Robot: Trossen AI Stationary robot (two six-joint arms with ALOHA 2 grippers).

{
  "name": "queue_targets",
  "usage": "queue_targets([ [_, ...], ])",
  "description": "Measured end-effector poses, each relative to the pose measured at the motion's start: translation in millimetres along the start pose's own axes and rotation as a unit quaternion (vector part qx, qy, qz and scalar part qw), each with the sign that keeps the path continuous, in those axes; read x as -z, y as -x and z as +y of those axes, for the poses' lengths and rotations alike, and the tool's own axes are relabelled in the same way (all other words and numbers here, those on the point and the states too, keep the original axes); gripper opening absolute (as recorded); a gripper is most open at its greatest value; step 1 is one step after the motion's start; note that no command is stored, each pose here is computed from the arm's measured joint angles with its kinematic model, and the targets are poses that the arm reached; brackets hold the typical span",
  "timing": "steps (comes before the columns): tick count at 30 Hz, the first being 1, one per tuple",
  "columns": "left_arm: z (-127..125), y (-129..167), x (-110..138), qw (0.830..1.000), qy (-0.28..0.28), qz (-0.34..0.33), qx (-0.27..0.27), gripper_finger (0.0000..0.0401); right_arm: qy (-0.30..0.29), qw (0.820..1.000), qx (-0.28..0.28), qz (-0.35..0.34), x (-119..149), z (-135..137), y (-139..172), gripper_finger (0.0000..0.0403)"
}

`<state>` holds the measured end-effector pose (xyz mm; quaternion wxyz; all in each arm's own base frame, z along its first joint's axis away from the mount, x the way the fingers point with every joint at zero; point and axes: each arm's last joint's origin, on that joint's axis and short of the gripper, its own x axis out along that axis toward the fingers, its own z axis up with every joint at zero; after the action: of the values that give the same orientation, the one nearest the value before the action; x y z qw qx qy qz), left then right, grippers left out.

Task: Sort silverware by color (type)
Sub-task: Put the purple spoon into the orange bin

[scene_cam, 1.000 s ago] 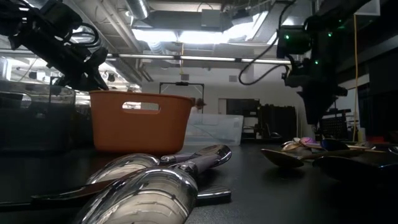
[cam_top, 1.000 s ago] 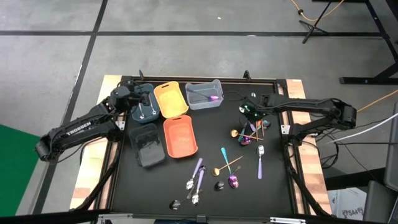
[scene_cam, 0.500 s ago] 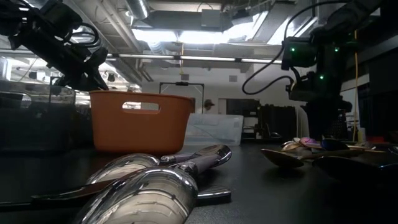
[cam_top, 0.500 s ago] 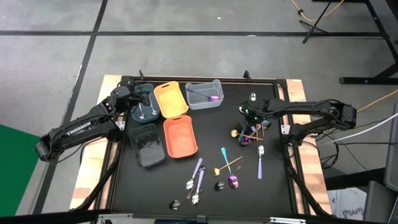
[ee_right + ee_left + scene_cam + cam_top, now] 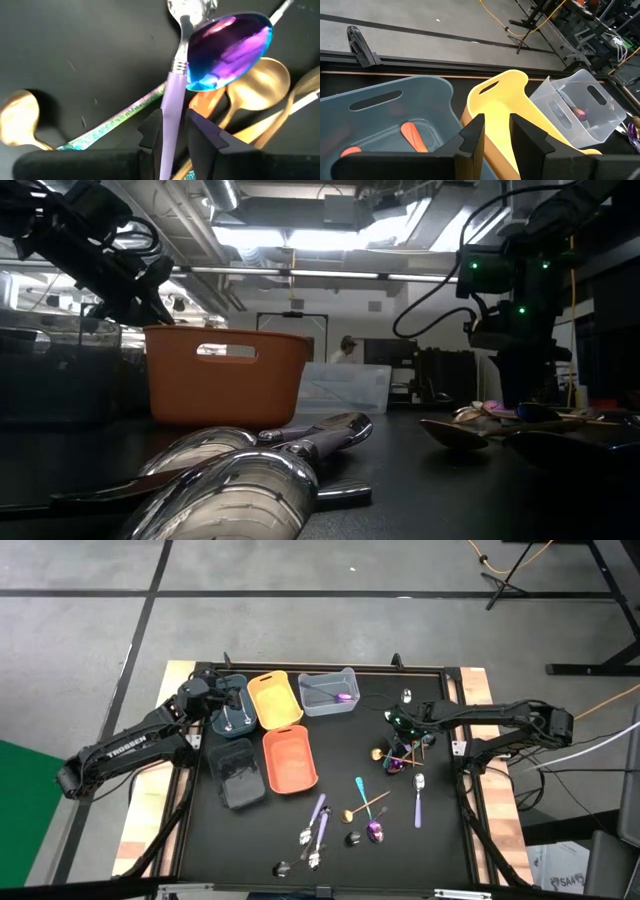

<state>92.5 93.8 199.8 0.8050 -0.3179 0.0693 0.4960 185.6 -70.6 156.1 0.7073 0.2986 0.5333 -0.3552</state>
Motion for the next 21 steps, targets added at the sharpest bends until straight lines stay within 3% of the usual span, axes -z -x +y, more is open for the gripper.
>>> queue_targets([
  [21, 0, 0, 0, 1.0, 0.0, 0.0, 0.0, 0.0084, 0.003, 1.0, 0.015, 0.021, -1, 2, -13, 0.0073],
])
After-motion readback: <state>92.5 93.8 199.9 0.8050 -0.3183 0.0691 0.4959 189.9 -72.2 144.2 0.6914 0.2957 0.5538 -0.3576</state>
